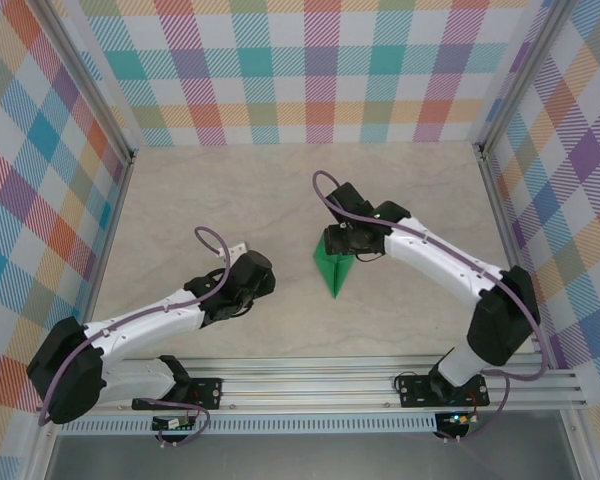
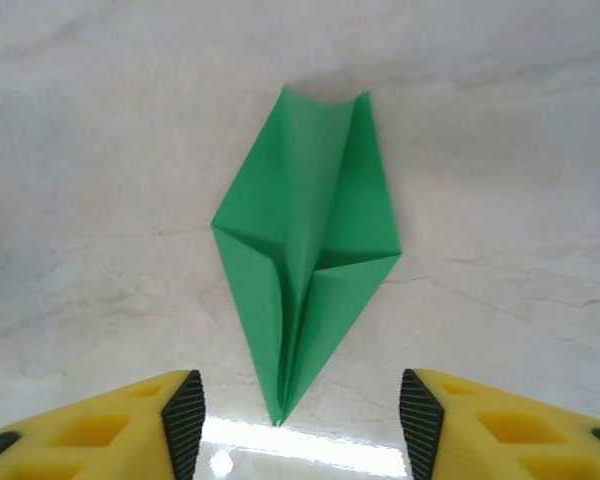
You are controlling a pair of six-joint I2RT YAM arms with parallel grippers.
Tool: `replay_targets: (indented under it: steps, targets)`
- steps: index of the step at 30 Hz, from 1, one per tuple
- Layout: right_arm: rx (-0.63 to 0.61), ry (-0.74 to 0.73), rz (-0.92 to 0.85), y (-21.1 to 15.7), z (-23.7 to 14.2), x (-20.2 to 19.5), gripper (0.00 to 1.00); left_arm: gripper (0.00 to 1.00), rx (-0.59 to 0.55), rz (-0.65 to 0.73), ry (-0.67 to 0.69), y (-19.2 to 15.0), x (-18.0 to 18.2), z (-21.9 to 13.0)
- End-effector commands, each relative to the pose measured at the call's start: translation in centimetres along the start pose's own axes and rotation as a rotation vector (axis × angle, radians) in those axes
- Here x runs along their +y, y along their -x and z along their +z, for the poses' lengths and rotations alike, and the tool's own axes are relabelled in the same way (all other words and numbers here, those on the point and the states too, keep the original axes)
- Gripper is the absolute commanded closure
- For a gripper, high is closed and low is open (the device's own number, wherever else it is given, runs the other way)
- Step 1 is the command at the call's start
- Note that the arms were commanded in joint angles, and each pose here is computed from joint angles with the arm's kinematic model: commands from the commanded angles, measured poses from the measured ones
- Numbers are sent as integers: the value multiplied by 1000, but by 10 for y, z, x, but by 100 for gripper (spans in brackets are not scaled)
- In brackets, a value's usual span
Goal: Fold a paper plane with a square sheet of paper (pick it up from the middle)
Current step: Move the paper plane to the center of the table, then reset both arms
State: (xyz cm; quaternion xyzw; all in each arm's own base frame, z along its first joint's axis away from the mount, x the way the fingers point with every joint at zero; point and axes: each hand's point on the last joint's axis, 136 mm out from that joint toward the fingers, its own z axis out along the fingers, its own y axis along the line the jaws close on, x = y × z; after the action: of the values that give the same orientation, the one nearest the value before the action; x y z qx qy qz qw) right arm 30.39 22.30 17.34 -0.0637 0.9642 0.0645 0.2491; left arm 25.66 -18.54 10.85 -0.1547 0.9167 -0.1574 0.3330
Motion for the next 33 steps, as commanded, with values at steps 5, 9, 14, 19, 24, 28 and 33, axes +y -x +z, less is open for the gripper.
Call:
replay_targets:
  steps: [5,9,14,19,24,28,33]
  targets:
    - [-234,-217,33,11,-47,-66,25,52,-95,63,101,19,27,-16]
    - [-309,-303,101,8,-60,-107,15,41,-138,79,155,29,42,-25]
    - [-319,-382,209,-5,-50,-157,1,27,-179,82,200,40,58,-30]
    - [-340,-413,233,-13,-22,-193,0,6,-232,76,274,55,81,-32]
    - [-325,-458,261,-20,18,-226,0,0,-317,81,384,82,100,-38]
    - [-279,-483,257,-19,49,-246,0,0,-398,80,501,105,119,-51]
    - [-382,-450,210,0,77,-256,0,0,-394,69,522,118,143,-34]
